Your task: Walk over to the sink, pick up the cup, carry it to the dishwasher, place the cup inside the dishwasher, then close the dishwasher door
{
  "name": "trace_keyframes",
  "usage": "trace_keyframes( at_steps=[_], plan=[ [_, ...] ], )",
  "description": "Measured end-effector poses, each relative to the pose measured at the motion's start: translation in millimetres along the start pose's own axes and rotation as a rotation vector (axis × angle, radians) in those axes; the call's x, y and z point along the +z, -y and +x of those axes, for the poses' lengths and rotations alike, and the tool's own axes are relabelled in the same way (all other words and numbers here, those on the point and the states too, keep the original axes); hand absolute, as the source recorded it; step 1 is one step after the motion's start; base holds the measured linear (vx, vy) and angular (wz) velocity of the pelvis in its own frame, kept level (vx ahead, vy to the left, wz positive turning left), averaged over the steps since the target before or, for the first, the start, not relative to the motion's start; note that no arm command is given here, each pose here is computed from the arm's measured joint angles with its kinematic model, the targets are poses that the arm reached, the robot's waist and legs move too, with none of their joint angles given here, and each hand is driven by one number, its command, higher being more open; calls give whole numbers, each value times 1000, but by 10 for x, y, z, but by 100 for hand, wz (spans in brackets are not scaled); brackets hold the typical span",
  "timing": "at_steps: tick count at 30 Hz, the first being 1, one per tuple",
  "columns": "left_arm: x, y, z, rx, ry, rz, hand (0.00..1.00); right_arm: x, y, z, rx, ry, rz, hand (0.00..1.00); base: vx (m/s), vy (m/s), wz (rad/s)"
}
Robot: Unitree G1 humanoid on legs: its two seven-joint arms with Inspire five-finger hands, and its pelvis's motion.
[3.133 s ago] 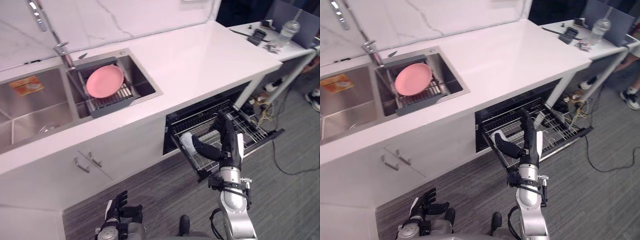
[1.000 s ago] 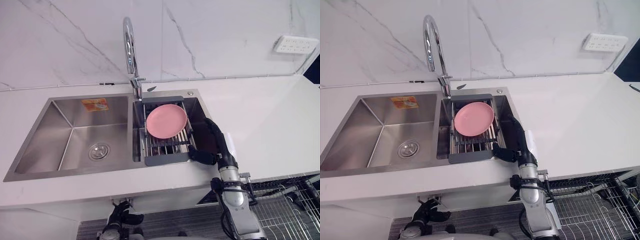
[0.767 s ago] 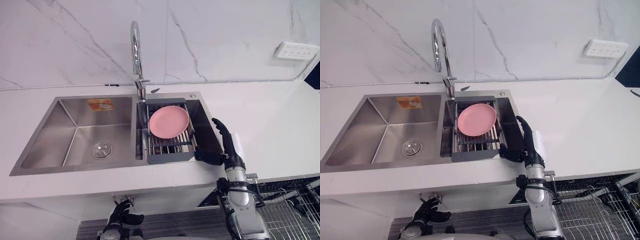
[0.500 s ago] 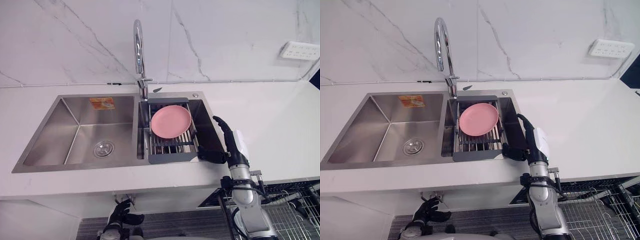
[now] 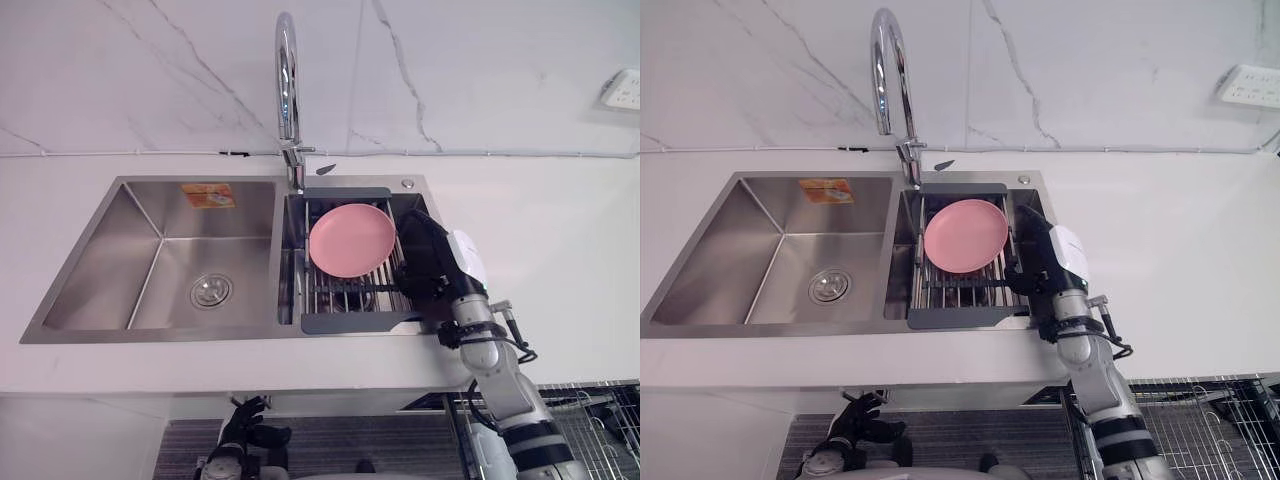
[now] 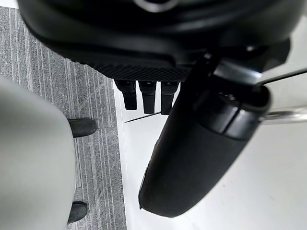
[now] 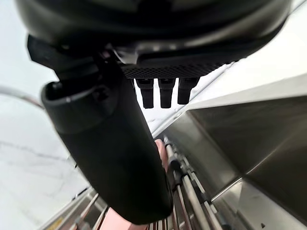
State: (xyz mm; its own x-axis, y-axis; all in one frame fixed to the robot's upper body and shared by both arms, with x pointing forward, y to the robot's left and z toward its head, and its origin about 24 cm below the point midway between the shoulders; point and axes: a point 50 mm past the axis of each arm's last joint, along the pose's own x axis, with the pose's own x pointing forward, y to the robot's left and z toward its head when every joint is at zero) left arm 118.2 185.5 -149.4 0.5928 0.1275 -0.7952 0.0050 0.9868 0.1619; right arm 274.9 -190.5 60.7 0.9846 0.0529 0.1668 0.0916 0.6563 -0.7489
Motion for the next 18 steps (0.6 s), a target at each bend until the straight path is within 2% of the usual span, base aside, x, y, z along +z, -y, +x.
trace_keyframes(
  at_steps=[10,18],
  plan=[
    [61,24,4,-16,34,21,90,44,-86,152,61,38,-86,90,-35,3,8],
    [122,38,8,-34,69,41,90,29,-24,307,68,48,-165,90,-10,-7,8]
  ],
)
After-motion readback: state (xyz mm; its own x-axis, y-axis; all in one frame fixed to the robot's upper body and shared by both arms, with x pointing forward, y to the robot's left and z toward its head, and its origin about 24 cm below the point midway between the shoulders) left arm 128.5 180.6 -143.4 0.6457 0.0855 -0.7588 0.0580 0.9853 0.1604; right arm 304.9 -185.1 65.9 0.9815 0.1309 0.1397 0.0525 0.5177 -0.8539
